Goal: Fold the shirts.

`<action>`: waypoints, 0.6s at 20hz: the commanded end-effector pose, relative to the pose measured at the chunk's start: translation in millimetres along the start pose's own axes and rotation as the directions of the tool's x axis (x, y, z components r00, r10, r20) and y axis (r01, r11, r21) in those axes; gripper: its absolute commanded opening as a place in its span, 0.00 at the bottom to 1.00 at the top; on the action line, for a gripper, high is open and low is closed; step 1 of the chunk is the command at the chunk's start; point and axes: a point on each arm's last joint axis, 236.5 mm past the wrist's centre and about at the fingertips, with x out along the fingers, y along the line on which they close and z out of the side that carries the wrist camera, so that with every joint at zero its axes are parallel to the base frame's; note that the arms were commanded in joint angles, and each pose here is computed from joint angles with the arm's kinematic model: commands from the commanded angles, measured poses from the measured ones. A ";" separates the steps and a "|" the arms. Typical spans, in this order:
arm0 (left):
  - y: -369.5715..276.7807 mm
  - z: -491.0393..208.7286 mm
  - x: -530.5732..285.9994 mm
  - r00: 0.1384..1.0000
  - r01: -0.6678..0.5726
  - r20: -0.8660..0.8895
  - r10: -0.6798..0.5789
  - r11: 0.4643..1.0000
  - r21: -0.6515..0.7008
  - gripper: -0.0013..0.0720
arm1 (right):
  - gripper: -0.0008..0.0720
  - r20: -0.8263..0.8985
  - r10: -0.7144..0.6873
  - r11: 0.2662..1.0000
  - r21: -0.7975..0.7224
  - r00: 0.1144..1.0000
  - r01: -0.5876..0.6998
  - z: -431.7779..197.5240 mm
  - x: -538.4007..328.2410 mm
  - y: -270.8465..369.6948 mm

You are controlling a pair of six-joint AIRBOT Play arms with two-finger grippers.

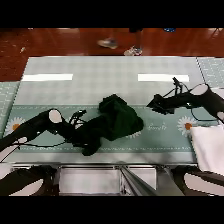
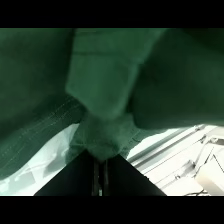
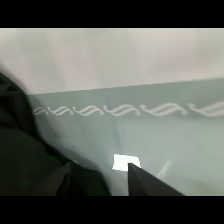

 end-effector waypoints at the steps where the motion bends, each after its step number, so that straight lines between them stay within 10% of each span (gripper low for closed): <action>1: -0.5 8.9 -3.3 1.000 -0.016 0.025 0.015 1.000 0.019 0.04 | 0.57 -0.111 0.021 0.998 -0.054 0.994 -0.027 -5.5 38.6 27.9; 8: -0.4 11.2 -3.4 0.999 -0.016 0.035 0.016 1.000 0.008 0.04 | 0.57 -0.297 0.014 0.988 -0.145 0.955 -0.059 -46.6 76.9 66.4; 9: -0.1 14.4 -3.6 0.999 -0.018 0.049 0.017 1.000 0.008 0.04 | 0.52 -0.300 0.017 0.986 -0.153 0.954 -0.066 -50.6 79.8 71.9; 11: -1.3 23.3 -8.7 0.997 -0.015 0.077 0.015 1.000 0.009 0.04 | 0.04 -0.308 0.026 0.981 -0.176 0.951 -0.084 -54.5 80.3 78.0; 12: -2.0 31.6 -17.6 0.995 -0.008 0.104 0.008 1.000 0.005 0.04 | 0.05 -0.308 0.035 0.975 -0.199 0.951 -0.100 -52.7 75.0 82.9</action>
